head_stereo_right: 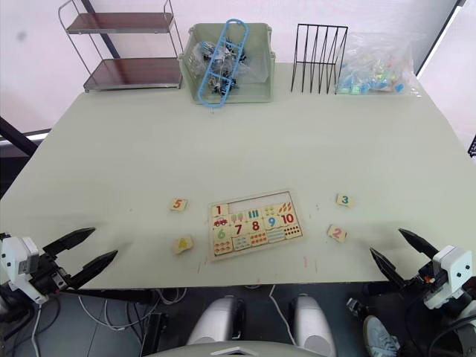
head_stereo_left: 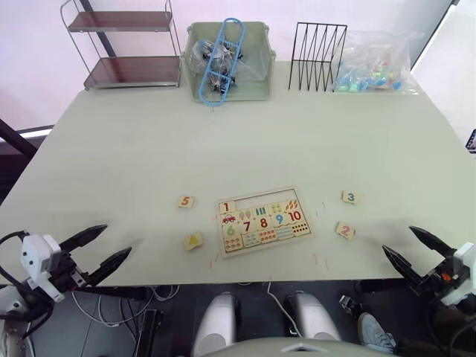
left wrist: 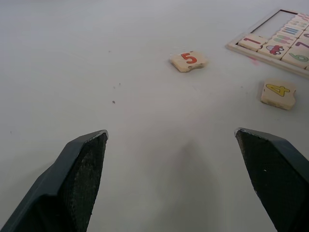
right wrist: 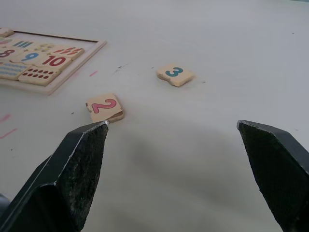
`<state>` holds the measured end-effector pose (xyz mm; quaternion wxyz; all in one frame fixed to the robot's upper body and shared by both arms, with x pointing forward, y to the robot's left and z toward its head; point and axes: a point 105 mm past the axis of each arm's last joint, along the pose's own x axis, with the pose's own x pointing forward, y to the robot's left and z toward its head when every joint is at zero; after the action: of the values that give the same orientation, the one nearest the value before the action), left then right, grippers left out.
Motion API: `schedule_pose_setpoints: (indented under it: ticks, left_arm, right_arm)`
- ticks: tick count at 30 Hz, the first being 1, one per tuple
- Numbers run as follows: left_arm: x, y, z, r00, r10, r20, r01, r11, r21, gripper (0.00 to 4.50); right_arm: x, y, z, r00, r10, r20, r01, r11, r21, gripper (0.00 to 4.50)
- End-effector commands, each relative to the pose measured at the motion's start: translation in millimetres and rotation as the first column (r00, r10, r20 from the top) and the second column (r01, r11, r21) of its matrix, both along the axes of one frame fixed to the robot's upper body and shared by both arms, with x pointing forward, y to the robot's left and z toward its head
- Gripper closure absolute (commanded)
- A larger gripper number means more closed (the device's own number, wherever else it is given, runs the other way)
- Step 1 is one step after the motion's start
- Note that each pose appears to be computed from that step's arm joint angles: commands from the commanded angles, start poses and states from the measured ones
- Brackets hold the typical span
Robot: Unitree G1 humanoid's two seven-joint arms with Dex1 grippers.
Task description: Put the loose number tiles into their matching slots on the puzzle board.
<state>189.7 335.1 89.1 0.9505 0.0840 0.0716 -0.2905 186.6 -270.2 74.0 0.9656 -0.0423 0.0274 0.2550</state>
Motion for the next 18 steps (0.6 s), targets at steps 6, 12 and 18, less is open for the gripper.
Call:
schedule_pose_setpoints:
  ticks: [6,12,18]
  left_arm:
    - [2.2,3.6,9.9,0.998,-0.002,0.055,0.001,1.000,0.008,0.00]
    - [2.1,3.8,10.3,0.998,-0.015,0.059,0.015,1.000,0.009,0.00]
    - [2.5,0.5,11.4,0.997,-0.036,0.067,0.036,0.999,0.002,0.00]
  right_arm:
    - [-0.5,-10.7,10.8,0.999,-0.004,0.048,0.005,1.000,-0.022,0.01]
    - [-0.1,-11.0,10.5,0.999,0.009,0.042,-0.007,1.000,-0.028,0.01]
    - [0.7,-10.9,11.6,0.999,0.019,0.040,-0.018,0.999,-0.033,0.01]
